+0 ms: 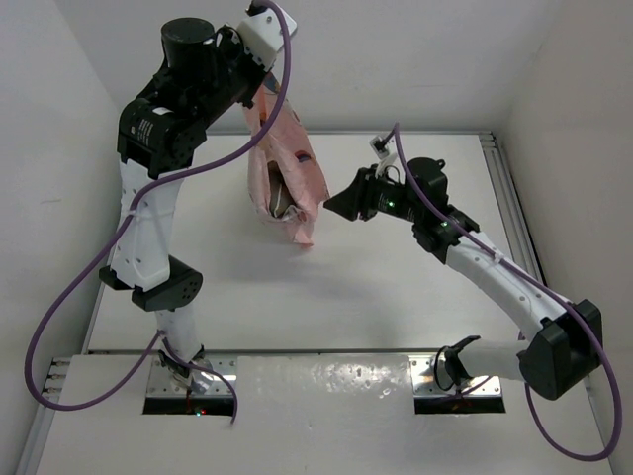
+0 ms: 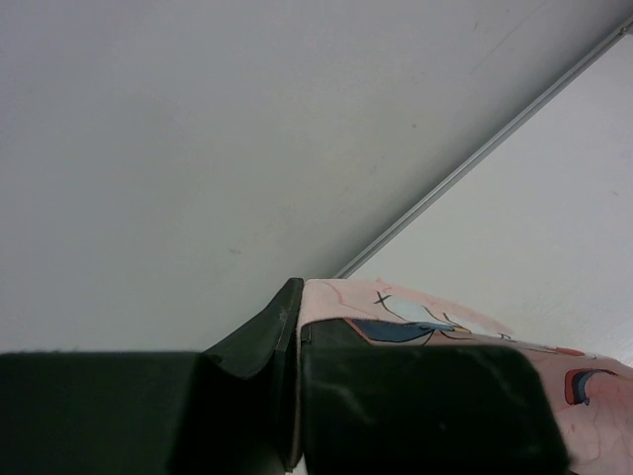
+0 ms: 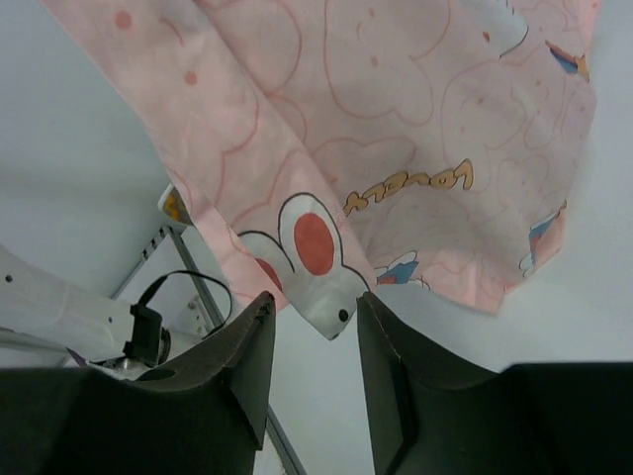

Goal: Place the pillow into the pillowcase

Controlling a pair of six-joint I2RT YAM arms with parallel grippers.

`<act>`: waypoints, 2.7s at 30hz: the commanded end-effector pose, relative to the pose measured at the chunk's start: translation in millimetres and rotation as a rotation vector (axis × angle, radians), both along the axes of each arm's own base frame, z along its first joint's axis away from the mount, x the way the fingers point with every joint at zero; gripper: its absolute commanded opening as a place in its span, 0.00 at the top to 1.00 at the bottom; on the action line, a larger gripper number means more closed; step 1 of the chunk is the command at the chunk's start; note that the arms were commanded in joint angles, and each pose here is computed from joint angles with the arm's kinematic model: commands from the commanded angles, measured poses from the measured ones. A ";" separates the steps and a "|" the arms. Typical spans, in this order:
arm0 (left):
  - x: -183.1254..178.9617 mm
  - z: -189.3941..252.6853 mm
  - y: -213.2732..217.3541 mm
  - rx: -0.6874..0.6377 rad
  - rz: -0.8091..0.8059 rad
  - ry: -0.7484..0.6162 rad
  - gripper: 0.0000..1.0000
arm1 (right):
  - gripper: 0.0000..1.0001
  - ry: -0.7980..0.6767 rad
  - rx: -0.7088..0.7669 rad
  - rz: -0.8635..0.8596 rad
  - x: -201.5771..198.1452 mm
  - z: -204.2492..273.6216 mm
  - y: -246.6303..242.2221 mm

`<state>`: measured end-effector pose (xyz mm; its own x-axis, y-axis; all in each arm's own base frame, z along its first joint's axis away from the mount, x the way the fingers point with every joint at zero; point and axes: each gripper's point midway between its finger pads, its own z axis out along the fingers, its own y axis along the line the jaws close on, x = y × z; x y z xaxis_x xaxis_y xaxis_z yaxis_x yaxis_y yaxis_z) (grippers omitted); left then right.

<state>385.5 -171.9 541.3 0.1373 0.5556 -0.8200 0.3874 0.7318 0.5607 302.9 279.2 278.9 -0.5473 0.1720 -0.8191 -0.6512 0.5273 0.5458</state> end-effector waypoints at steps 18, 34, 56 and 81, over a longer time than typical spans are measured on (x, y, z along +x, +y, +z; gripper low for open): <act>-23.0 58.1 7.3 -0.097 -0.043 -0.171 1.00 | 0.45 -0.290 -0.003 -0.355 44.6 9.2 -20.4; -22.6 57.0 9.0 -0.092 -0.034 -0.169 1.00 | 0.34 -0.400 0.064 -0.219 36.8 16.0 1.2; 4.3 41.1 40.7 0.003 0.192 -0.161 1.00 | 1.00 -0.697 0.186 -0.607 51.0 207.9 -110.0; 23.2 5.2 51.9 0.191 0.274 -0.103 1.00 | 1.00 -0.593 -0.072 -0.669 95.1 224.7 -150.4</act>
